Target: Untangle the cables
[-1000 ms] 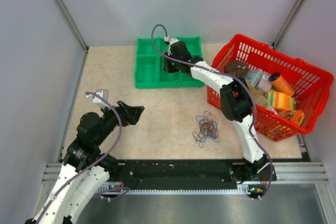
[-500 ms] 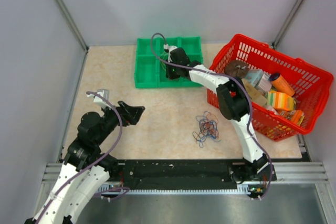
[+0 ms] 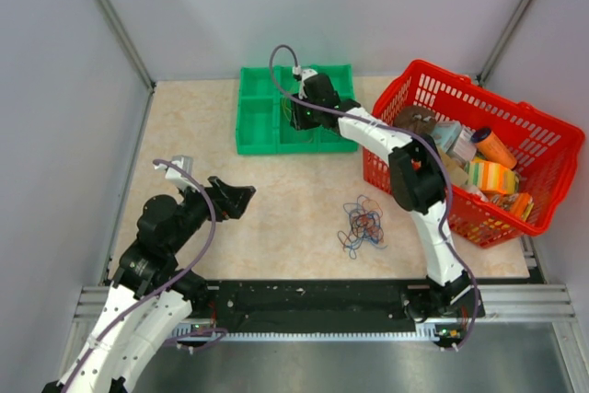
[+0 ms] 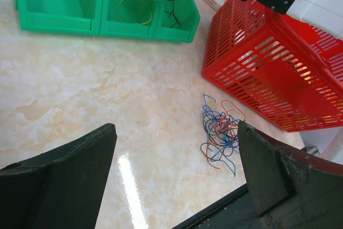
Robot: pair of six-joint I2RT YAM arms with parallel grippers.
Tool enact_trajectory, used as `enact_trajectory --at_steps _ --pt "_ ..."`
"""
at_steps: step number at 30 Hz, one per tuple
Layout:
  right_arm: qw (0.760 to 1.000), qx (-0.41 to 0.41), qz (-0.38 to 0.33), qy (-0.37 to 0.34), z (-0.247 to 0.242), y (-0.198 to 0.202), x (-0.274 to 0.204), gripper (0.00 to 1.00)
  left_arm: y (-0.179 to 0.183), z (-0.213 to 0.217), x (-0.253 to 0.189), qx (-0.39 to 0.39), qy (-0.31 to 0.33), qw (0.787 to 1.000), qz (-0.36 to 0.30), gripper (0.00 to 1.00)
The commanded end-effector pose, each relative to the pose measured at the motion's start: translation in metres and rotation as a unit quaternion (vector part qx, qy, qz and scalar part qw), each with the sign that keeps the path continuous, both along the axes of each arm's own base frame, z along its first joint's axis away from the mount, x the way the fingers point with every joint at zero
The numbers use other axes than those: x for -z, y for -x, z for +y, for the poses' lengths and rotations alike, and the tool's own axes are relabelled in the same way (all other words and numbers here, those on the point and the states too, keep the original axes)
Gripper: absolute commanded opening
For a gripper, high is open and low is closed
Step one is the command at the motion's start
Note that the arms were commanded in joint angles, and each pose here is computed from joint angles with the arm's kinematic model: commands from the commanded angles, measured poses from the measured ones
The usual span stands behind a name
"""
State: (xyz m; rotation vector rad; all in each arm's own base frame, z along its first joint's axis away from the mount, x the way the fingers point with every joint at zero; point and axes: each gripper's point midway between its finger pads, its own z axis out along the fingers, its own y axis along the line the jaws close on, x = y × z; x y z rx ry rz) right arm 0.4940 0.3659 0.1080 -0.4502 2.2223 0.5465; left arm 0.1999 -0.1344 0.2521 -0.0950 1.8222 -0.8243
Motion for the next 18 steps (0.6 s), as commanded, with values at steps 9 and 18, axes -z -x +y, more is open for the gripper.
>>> enact_trajectory --at_steps 9,18 --pt "0.997 -0.007 -0.061 -0.050 0.014 -0.031 -0.059 0.46 -0.003 -0.005 -0.002 0.013 0.002 1.000 -0.011 0.98" --pt "0.998 -0.013 -0.049 -0.041 0.015 -0.042 -0.032 0.46 -0.003 -0.006 -0.004 0.014 0.002 1.000 -0.013 0.98"
